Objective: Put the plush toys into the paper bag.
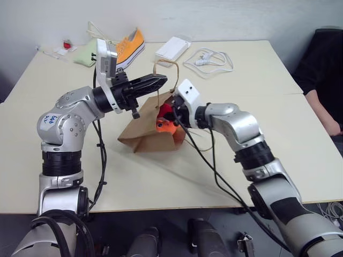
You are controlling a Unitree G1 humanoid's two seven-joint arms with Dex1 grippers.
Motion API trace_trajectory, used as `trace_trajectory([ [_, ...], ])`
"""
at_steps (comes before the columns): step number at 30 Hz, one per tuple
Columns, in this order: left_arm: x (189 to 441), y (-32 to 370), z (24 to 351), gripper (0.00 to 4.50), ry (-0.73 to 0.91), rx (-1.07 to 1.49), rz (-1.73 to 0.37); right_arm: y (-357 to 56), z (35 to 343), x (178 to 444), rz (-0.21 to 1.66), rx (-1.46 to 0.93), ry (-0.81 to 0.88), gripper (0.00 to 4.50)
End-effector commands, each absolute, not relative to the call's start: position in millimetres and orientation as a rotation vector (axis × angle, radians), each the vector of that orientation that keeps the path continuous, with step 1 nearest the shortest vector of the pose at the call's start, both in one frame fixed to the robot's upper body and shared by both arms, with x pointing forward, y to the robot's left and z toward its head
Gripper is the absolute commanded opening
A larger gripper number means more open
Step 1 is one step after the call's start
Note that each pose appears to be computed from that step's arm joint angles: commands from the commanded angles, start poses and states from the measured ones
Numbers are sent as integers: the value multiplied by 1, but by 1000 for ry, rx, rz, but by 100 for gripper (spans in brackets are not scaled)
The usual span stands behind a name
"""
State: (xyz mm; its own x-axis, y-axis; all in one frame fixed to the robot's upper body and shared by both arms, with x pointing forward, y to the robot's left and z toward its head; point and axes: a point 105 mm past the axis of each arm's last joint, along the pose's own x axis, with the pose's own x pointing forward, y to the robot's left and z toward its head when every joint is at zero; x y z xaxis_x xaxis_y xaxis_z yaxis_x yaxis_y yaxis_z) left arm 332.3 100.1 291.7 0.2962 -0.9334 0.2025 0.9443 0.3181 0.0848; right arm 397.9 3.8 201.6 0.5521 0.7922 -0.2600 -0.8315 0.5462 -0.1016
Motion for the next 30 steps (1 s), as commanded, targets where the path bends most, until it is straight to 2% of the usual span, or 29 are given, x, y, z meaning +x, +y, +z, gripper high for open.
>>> trace_trajectory([
  [1, 324, 95, 305, 0, -299, -19, -1272, 12, 230, 400, 983, -171, 101, 73],
  [10, 322, 98, 303, 0, -301, -51, -1266, 9, 240, 386, 1017, -111, 95, 396],
  [12, 323, 99, 302, 0, -300, -52, -1264, 2, 242, 382, 1009, -114, 93, 446],
  [18, 326, 106, 306, 0, -317, -67, -1242, -67, 234, 345, 919, -78, 162, 446],
  [23, 324, 109, 303, 0, -314, -65, -1237, -125, 213, 325, 753, 78, 291, 446],
  [25, 323, 109, 301, 0, -312, -61, -1233, -145, 194, 319, 678, 220, 377, 446],
  [30, 323, 109, 300, 0, -309, -57, -1228, -142, 160, 314, 664, 438, 482, 446],
])
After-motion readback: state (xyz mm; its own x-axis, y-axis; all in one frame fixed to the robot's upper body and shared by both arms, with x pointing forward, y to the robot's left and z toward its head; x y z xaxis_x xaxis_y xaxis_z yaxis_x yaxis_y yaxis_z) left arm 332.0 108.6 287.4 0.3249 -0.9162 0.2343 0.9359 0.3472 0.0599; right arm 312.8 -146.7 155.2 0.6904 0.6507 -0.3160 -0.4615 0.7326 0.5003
